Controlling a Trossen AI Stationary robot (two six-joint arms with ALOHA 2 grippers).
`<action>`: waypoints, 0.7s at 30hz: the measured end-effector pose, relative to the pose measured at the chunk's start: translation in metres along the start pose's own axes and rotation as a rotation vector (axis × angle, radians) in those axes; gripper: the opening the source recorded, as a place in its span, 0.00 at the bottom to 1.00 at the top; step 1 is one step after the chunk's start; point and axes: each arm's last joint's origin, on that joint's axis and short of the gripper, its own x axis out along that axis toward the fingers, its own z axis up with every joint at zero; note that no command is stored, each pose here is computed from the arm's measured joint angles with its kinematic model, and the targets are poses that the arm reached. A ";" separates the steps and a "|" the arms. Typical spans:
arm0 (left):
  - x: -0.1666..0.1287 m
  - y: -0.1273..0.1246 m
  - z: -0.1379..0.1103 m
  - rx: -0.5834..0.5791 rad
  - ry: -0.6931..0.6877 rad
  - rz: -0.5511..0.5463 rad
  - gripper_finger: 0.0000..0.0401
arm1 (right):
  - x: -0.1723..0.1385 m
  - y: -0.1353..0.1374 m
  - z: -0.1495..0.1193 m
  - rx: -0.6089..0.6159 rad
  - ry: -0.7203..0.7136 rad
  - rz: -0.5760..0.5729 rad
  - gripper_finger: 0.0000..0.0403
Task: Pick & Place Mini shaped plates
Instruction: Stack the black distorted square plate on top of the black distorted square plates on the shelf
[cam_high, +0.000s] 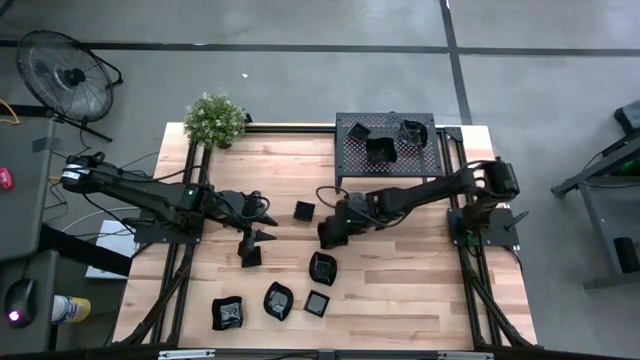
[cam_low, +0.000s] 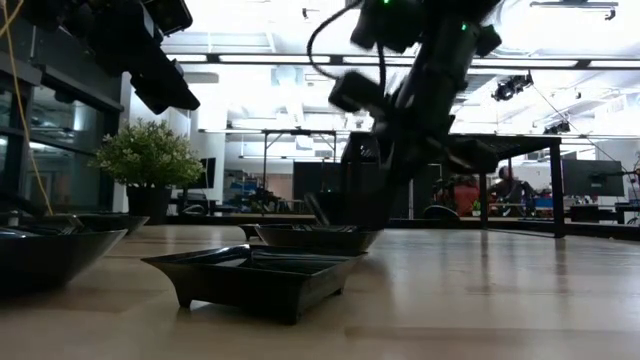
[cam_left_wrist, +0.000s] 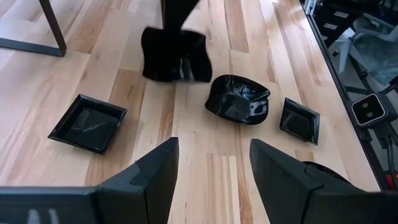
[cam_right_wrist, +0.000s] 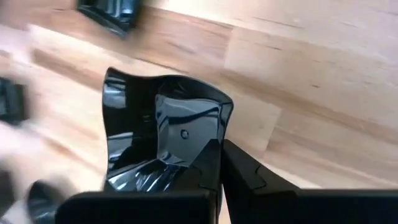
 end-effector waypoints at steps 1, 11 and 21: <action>0.000 0.000 0.000 0.000 0.001 -0.002 0.49 | -0.005 0.001 0.000 -0.003 -0.004 0.009 0.00; 0.000 0.000 0.000 0.000 -0.001 -0.006 0.49 | -0.076 0.000 0.002 -0.016 -0.064 0.111 0.00; 0.000 0.000 0.001 0.000 -0.008 -0.010 0.49 | -0.153 -0.020 0.004 0.005 -0.140 0.228 0.00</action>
